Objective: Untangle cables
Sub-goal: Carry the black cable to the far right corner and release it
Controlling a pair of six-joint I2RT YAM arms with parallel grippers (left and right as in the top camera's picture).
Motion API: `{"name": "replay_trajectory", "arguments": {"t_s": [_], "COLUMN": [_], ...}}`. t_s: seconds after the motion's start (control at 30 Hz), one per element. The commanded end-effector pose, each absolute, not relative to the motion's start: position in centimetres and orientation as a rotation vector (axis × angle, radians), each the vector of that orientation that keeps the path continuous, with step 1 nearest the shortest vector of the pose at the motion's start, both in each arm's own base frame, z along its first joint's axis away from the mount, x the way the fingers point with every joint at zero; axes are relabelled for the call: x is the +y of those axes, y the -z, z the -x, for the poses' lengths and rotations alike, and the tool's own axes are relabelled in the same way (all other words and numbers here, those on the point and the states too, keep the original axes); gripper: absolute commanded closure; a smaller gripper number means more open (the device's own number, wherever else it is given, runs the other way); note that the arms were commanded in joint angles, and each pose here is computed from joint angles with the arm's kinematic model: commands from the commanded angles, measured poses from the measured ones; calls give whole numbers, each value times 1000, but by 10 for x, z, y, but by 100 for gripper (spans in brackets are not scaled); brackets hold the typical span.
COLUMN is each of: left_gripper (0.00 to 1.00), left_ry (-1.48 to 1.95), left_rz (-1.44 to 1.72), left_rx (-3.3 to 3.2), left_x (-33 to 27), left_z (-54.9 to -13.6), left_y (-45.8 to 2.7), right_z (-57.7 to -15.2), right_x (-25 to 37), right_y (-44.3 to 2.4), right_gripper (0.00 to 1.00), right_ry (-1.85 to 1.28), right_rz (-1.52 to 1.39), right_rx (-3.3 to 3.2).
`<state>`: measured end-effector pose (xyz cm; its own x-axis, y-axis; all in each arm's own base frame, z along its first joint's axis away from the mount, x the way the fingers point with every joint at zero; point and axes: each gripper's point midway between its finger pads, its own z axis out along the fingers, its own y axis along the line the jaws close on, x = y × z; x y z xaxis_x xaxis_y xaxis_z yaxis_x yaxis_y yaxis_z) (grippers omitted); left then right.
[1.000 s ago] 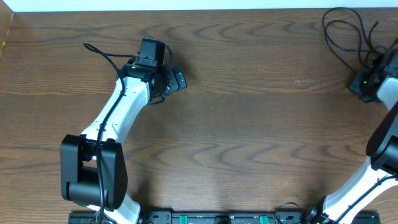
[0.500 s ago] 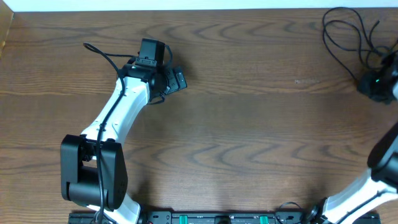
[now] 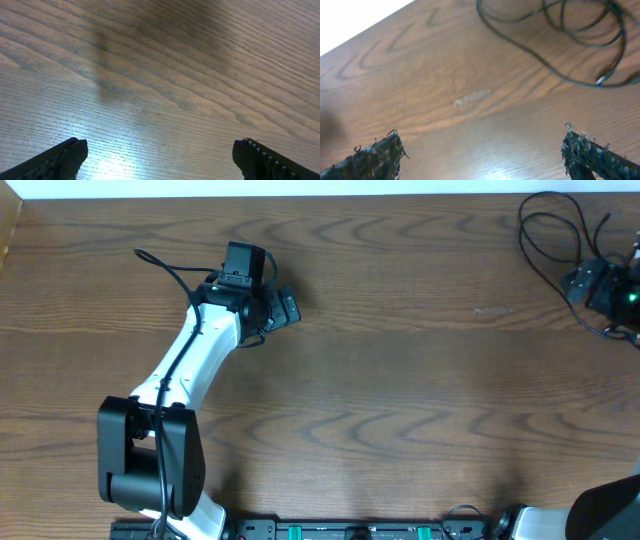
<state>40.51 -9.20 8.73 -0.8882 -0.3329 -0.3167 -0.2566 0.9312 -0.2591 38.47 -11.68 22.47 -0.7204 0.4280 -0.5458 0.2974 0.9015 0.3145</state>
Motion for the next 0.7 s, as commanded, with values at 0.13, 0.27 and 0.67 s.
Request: {"name": "replay_trajectory", "arguments": {"t_s": [0.13,0.27,0.67], "left_gripper": [2,2,2], "left_ry": [270,270,270], "left_rz": [429,429,429], "left_rx": [2745,2745,2745], "left_x": [-88,-88,-88], "left_z": [-404,-404,-404], "left_y": [-80,-80,-80], "right_z": [-363,-359,-360], "right_x": [-92,-84,-73], "right_y": [-208,-203,-202], "right_gripper": [1,1,1], "right_ry": [-369,-412,-436], "right_rz": [-591,-672,-713], "right_rx": [2538,2554,2561]}}
